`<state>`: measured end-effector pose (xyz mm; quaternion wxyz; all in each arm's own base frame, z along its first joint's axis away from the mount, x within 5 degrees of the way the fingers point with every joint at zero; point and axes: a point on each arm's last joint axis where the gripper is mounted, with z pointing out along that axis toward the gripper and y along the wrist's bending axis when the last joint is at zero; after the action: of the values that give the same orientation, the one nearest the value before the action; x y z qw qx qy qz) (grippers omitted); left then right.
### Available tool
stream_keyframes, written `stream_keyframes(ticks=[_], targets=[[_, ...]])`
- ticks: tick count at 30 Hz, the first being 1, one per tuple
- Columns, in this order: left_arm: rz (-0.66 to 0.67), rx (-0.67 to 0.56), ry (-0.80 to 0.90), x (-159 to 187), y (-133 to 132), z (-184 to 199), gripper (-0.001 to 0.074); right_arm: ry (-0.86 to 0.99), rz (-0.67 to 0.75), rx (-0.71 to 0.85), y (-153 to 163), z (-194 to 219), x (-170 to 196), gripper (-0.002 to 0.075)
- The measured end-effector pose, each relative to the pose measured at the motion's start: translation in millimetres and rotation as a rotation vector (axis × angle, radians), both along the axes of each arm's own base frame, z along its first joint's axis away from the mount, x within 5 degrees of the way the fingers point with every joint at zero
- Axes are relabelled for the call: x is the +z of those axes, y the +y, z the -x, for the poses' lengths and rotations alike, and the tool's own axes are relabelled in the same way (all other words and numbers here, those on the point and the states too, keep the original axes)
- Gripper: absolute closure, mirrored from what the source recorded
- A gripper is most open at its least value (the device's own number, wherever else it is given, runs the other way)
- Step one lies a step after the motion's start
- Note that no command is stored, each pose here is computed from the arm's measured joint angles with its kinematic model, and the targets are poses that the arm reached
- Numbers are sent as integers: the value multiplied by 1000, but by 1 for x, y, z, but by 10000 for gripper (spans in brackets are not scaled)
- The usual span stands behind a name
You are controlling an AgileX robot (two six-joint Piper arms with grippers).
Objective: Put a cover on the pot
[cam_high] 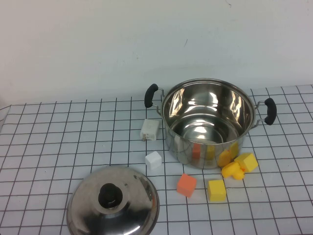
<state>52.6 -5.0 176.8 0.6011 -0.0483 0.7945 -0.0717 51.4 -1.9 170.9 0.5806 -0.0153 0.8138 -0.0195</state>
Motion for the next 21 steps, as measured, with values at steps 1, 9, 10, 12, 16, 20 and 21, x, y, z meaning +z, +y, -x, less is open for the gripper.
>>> stream_keyframes(ticks=[1, 9, 10, 12, 16, 20, 21], targets=[[0, 0, 0, 0, 0, 0, 737, 0, 0, 0, 0, 0, 0, 717], [35, 2, 3, 0, -1, 0, 737, 0, 0, 0, 0, 0, 0, 717], [39, 2, 3, 0, -1, 0, 738, 0, 0, 0, 0, 0, 0, 717], [49, 2, 5, 0, -1, 0, 738, 0, 0, 0, 0, 0, 0, 717], [57, 2, 5, 0, -1, 0, 738, 0, 0, 0, 0, 0, 0, 717], [59, 3, 5, 0, -1, 0, 737, 0, 0, 0, 0, 0, 0, 717], [59, 3, 5, 0, -1, 0, 737, 0, 0, 0, 0, 0, 0, 717]])
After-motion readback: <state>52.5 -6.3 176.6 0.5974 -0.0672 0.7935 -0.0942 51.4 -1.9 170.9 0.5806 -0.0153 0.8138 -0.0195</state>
